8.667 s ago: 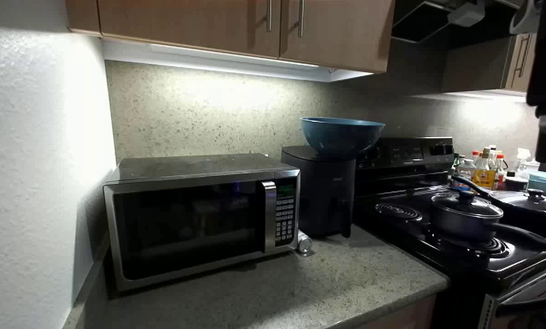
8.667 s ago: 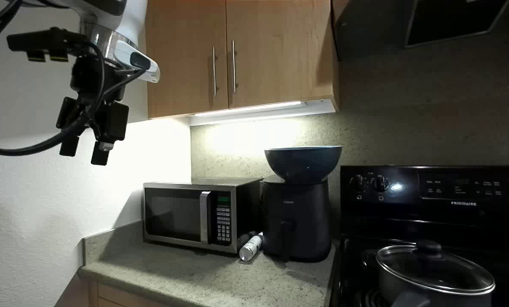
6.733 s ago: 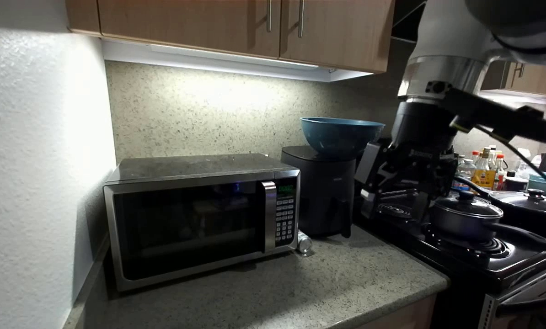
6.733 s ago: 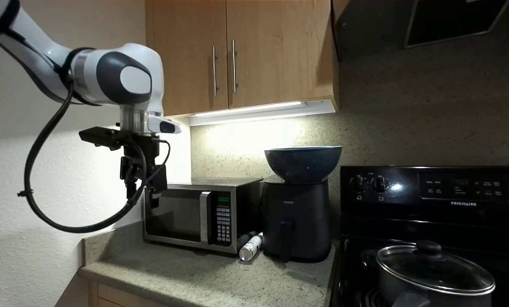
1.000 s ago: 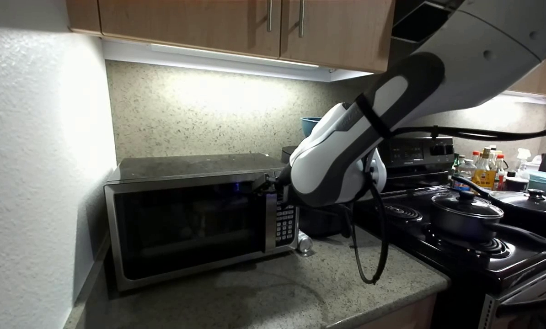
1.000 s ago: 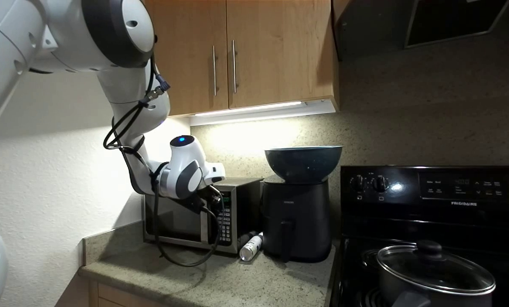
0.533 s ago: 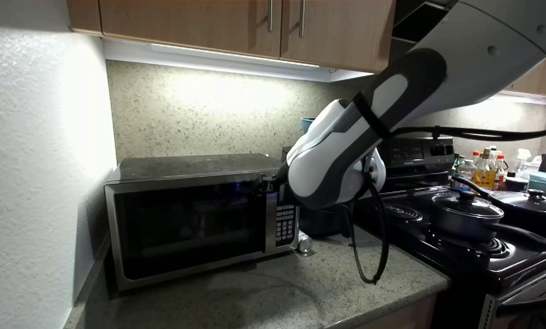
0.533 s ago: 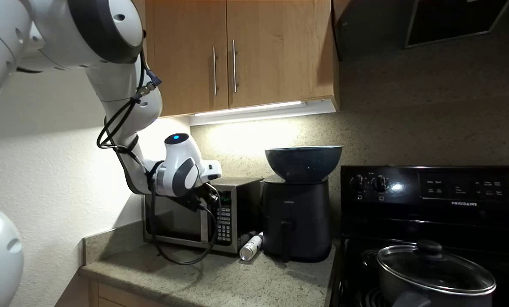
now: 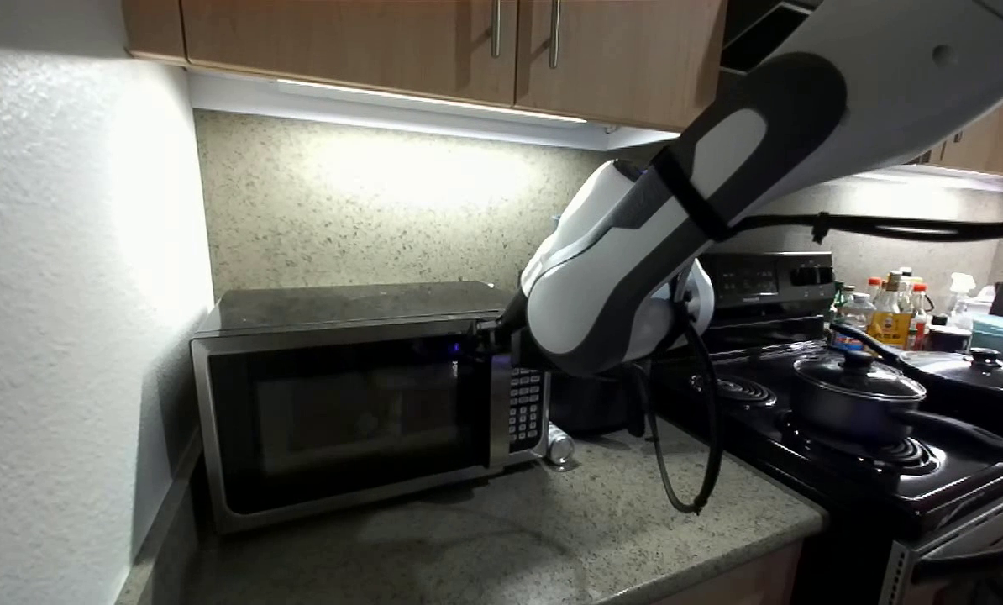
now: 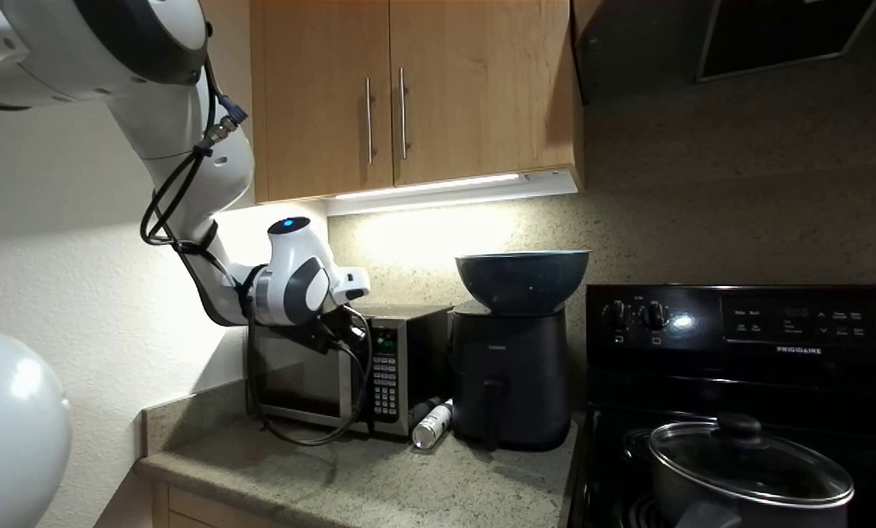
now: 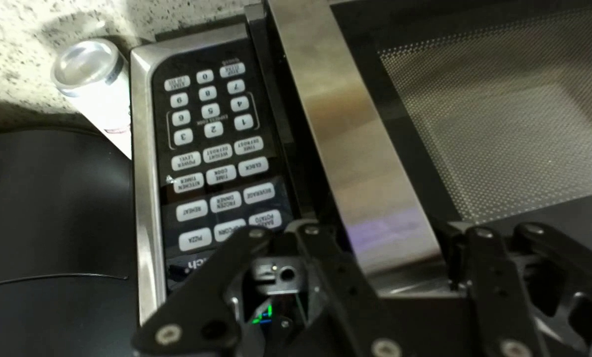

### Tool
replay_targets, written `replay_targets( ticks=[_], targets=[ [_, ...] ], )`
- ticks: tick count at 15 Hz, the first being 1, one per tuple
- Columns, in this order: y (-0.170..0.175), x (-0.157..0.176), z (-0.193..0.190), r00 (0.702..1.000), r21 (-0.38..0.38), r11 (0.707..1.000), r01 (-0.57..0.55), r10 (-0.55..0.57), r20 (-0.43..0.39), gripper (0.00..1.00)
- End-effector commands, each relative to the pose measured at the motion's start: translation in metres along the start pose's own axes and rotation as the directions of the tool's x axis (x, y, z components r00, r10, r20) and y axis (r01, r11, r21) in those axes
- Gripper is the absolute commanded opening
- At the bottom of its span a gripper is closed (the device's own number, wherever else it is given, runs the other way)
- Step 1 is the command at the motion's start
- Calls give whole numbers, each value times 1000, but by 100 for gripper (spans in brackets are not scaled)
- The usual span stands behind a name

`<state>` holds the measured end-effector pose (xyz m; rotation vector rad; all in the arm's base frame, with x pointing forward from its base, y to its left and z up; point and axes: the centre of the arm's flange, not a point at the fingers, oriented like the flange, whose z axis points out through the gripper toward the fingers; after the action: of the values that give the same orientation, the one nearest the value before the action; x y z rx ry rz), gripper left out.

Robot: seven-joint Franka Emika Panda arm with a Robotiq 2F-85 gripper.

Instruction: Open the microwave door, then put the bowl in the microwave

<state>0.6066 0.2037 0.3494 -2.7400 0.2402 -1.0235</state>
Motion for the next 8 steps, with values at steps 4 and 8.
replay_targets(
  ticks=[4,8],
  targets=[
    [-19,-29,-106,994,81,996,23,-32,107,5],
    [-26,-62,-61,985,55,998,44,-53,167,7]
  ],
)
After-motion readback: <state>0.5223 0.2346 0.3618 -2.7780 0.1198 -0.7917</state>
